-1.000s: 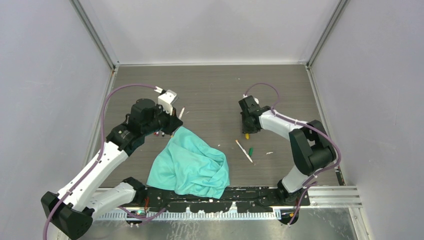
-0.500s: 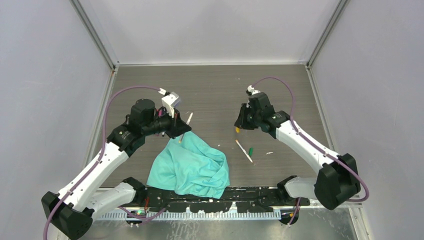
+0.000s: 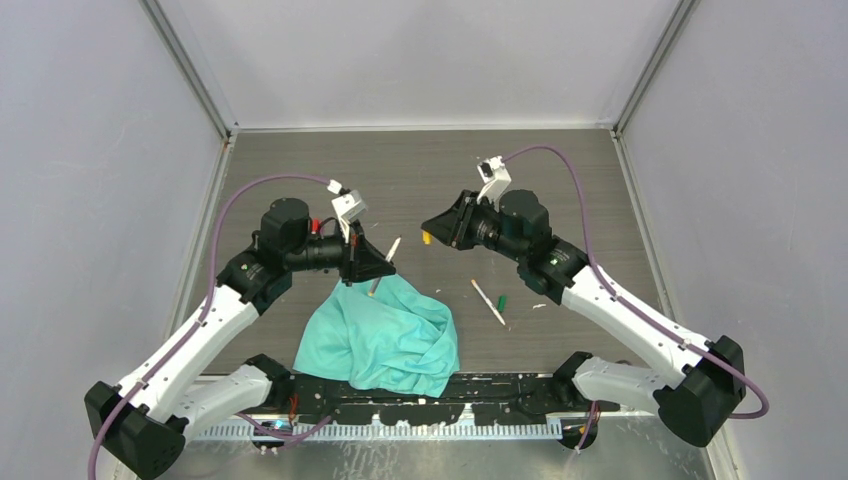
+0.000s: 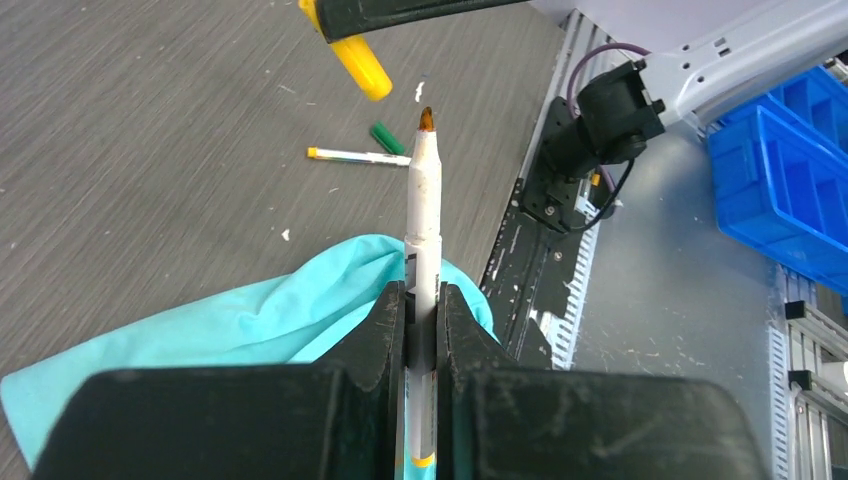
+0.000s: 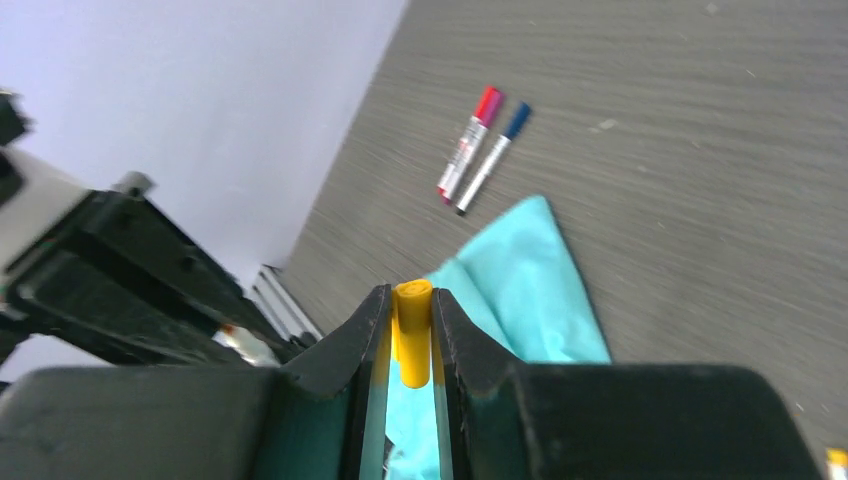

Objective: Insert the pens into the pen caps

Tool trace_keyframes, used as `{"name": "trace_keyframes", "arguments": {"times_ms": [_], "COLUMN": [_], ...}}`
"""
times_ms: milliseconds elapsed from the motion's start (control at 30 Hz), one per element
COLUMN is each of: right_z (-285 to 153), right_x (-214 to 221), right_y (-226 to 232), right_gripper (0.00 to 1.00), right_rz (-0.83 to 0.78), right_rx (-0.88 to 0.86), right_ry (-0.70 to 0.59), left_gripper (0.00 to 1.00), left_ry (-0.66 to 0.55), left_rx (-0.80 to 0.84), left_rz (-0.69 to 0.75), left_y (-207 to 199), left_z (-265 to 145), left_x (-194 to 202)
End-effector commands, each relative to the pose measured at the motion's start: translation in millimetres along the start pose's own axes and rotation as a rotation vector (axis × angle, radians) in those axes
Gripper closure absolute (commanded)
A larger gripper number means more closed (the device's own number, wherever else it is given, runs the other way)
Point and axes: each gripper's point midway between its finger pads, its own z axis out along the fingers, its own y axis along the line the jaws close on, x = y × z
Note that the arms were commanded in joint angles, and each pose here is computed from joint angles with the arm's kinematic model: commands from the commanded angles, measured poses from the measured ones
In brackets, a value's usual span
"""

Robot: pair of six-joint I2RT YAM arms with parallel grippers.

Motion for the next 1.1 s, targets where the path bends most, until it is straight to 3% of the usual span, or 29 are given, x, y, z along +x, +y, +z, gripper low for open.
{"name": "trace_keyframes", "arguments": {"times_ms": [0, 433, 1067], "right_z": [-7.5, -14.1, -16.7], "right_x": [-39.9, -51.3, -49.1], "right_y": [56.8, 90.3, 106.5], "right_gripper": [0.99, 0.99, 0.99], "right_rz": [0.016, 0.027, 0.016], "right_rx": [-0.2, -0.319, -0.363], "right_ry": [-0.182, -0.311, -0.306], "left_gripper": [1.0, 1.0, 1.0], "left_ry": [-0.052, -0.047, -0.048], "left_rx": [0.089, 0.101, 0.078], "left_rz": [0.047, 0.046, 0.048], "left_y": [-17.4, -19.2, -16.2], "left_z": [-1.5, -0.9, -1.1], "left_x": [-15.1, -14.0, -14.2]}}
